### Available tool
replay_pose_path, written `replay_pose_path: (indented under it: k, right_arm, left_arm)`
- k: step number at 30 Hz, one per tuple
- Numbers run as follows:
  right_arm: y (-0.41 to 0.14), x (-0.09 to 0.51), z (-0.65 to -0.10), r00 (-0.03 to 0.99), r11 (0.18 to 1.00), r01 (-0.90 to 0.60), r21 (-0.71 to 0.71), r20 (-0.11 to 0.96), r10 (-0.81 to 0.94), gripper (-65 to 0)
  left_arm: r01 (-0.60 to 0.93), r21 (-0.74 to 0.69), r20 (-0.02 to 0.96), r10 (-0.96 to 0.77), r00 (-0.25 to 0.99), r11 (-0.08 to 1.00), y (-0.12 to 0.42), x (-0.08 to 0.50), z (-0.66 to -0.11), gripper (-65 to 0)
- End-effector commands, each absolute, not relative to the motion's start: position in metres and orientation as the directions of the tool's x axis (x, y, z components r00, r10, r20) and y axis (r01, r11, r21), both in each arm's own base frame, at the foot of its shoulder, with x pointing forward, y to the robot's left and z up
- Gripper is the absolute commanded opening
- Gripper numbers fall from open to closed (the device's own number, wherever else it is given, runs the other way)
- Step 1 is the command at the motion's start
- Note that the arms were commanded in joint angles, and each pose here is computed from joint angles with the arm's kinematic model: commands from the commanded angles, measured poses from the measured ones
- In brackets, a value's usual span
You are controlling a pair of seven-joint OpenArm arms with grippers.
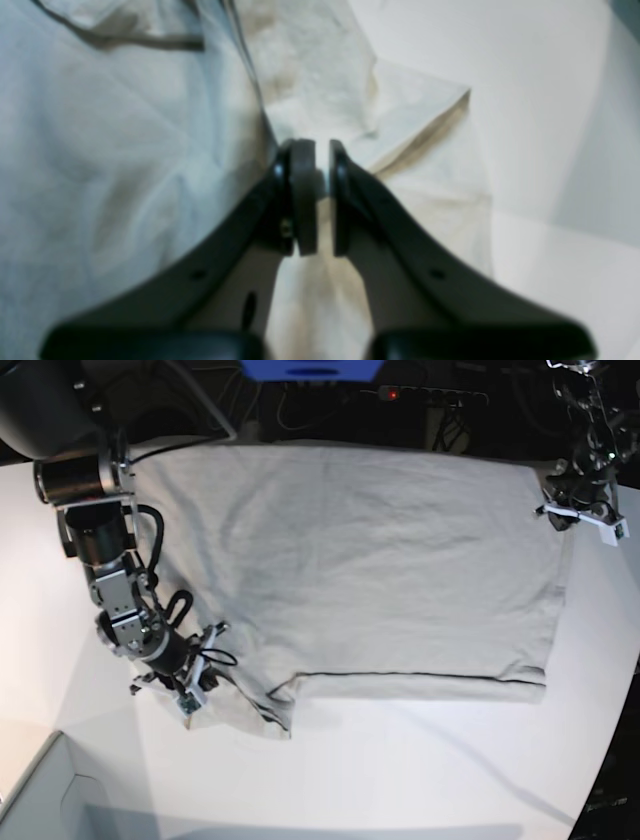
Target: Layout the t-shirt on the table in an organized manner, then fold the t-shirt properly
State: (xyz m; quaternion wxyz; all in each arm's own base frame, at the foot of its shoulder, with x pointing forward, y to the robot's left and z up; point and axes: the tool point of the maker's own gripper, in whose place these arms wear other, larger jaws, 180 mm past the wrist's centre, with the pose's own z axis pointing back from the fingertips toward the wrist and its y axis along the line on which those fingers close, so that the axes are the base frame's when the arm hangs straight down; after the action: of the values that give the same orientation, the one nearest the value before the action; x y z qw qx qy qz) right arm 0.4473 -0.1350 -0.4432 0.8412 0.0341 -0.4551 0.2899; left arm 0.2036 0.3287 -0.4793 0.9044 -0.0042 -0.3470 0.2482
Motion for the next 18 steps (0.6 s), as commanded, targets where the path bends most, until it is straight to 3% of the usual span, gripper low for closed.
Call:
replay_pose_path:
  k: [1,8,18]
  right_arm:
    - [-0.139,0.467,-0.422,0.382,0.838,-0.501,-0.218,0.813,0.44,-62.1]
    - [-0.155,0.481,-0.417,0.422,0.88,-0.442,-0.176,0.824,0.377,-65.0]
    - [-0.159,0.524,-0.36,0.336,0.896,-0.395,-0.203,0.876,0.346,-65.0]
  left_arm:
    - [-0.448,-0.16,0.577,0.451,0.68,0.88,0.327,0.192,-0.488,-51.2]
    - [-0.448,-0.16,0.577,0.451,0.68,0.88,0.327,0.192,-0.488,-51.2]
    - [-0.448,-0.16,0.577,0.451,0.68,0.88,0.327,0.192,-0.488,-51.2]
